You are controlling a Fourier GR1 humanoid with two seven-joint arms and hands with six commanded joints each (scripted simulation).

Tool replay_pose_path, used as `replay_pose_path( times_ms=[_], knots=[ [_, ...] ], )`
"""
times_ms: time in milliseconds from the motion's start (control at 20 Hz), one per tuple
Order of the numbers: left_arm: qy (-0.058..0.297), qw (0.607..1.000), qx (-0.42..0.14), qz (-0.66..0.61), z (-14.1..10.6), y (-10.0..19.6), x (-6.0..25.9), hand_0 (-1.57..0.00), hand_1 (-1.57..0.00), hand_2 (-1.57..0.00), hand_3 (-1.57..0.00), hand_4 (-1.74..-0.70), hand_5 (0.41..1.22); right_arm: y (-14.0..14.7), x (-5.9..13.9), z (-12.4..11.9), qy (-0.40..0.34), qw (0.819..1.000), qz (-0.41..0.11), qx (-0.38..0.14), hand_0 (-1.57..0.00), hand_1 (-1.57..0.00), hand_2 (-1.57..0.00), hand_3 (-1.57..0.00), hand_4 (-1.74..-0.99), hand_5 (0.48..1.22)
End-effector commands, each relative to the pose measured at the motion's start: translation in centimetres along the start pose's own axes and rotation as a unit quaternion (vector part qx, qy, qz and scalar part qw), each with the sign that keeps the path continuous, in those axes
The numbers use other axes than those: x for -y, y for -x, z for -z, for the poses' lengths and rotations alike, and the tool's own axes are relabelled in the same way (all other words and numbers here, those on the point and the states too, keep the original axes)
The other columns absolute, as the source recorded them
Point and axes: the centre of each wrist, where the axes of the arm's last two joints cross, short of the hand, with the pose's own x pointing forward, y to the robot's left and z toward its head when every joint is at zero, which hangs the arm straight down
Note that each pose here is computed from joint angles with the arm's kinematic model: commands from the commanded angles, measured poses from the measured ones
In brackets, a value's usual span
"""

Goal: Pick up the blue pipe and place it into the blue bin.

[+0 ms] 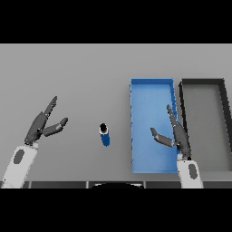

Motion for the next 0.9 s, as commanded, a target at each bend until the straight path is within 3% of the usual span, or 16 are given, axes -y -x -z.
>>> replay_pose_path(
  times_ms=[0, 100, 250, 450, 700, 850],
  knots=[
    [0.009, 1.000, 0.001, -0.001, -0.1, 0.0, 0.4, 0.00, 0.00, 0.00, 0.00, -0.97, 0.598, -0.2, 0.0, 0.2, -0.003, 1.000, -0.002, -0.002, 0.00, 0.00, 0.00, 0.00, -1.191, 0.587],
    [0.030, 0.999, 0.013, 0.001, -1.0, 0.0, 0.4, 0.00, 0.00, 0.00, 0.00, -0.97, 0.590, -0.2, 0.3, -0.3, -0.004, 1.000, -0.007, -0.004, 0.00, 0.00, 0.00, 0.00, -1.182, 0.583],
    [0.094, 0.995, 0.030, 0.001, -1.9, -0.9, 1.2, 0.00, 0.00, 0.00, 0.00, -0.98, 0.578, -0.5, -0.1, -0.1, -0.005, 1.000, 0.008, -0.005, 0.00, 0.00, 0.00, 0.00, -1.194, 0.579],
    [0.167, 0.986, -0.005, 0.019, -2.7, -2.6, 4.3, 0.00, 0.00, 0.00, 0.00, -1.02, 0.512, -0.8, 0.0, 0.2, -0.006, 1.000, 0.015, -0.001, 0.00, 0.00, 0.00, 0.00, -1.225, 0.580],
    [0.230, 0.973, -0.014, 0.030, -2.5, -3.0, 7.4, 0.00, 0.00, 0.00, 0.00, -1.08, 0.469, -0.5, 0.0, -0.1, -0.009, 1.000, 0.013, -0.006, 0.00, 0.00, 0.00, 0.00, -1.213, 0.572],
    [0.246, 0.969, -0.004, 0.025, -2.0, -2.6, 9.5, 0.00, 0.00, 0.00, 0.00, -1.12, 0.470, -0.6, -0.2, 0.1, -0.007, 1.000, 0.016, -0.013, 0.00, 0.00, 0.00, 0.00, -1.210, 0.570]
  ],
)
